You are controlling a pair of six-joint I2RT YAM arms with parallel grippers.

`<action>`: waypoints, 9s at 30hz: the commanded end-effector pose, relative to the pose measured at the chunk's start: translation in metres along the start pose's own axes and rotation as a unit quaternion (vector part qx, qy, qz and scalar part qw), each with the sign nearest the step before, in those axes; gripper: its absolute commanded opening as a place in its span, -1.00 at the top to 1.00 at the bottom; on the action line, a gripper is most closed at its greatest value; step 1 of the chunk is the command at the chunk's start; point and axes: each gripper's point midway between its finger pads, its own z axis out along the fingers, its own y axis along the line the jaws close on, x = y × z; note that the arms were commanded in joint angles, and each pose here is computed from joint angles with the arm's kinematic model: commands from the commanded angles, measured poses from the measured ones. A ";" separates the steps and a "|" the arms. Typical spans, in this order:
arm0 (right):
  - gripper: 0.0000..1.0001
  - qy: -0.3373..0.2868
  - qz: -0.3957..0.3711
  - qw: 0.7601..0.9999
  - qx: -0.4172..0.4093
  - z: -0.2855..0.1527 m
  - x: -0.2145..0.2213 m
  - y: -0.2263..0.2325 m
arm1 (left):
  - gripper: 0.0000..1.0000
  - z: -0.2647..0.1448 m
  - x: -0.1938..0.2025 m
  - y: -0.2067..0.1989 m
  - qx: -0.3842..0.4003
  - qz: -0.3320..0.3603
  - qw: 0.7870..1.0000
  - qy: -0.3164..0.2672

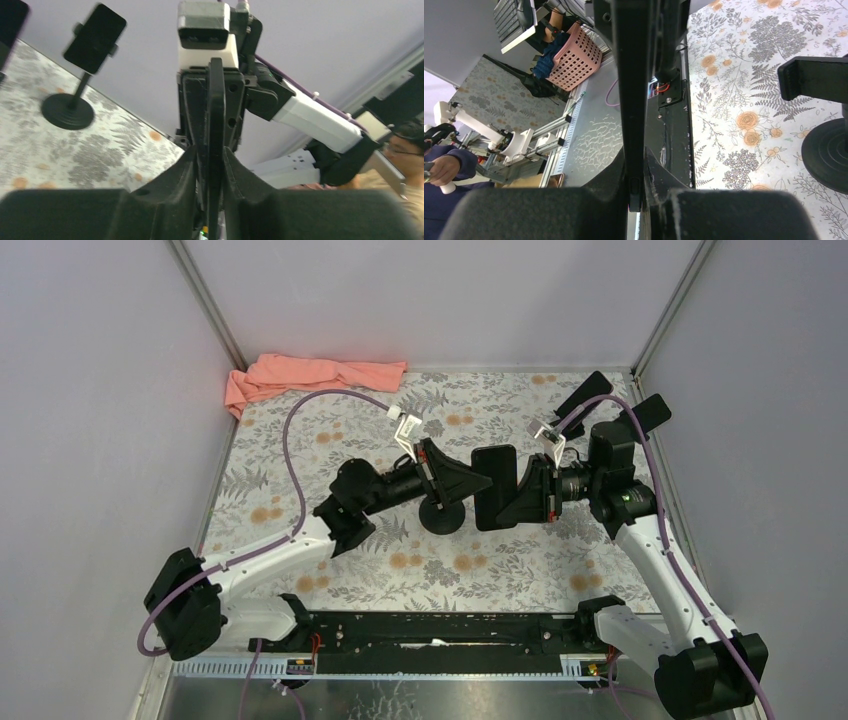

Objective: Place the phone on the phone stand
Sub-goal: Pick up the phone at the center of the board, then adjust the phone stand at the center of the board.

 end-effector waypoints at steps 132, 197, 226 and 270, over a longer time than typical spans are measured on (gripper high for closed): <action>1.00 0.017 -0.083 0.987 0.136 -0.036 -0.013 -0.061 | -0.04 -0.082 -0.040 0.202 -0.317 0.135 0.917 0.199; -0.35 0.174 -0.134 0.972 0.085 0.024 -0.011 -0.042 | 1.00 -0.062 -0.026 0.022 0.021 0.100 0.975 0.195; -0.47 0.183 -0.149 0.910 0.340 0.043 -0.074 -0.178 | 1.00 -0.145 0.011 0.046 -0.019 0.283 0.940 0.191; 0.57 0.228 -0.168 0.912 0.297 0.010 -0.082 -0.163 | 1.00 -0.149 0.028 0.055 -0.016 0.245 0.950 0.192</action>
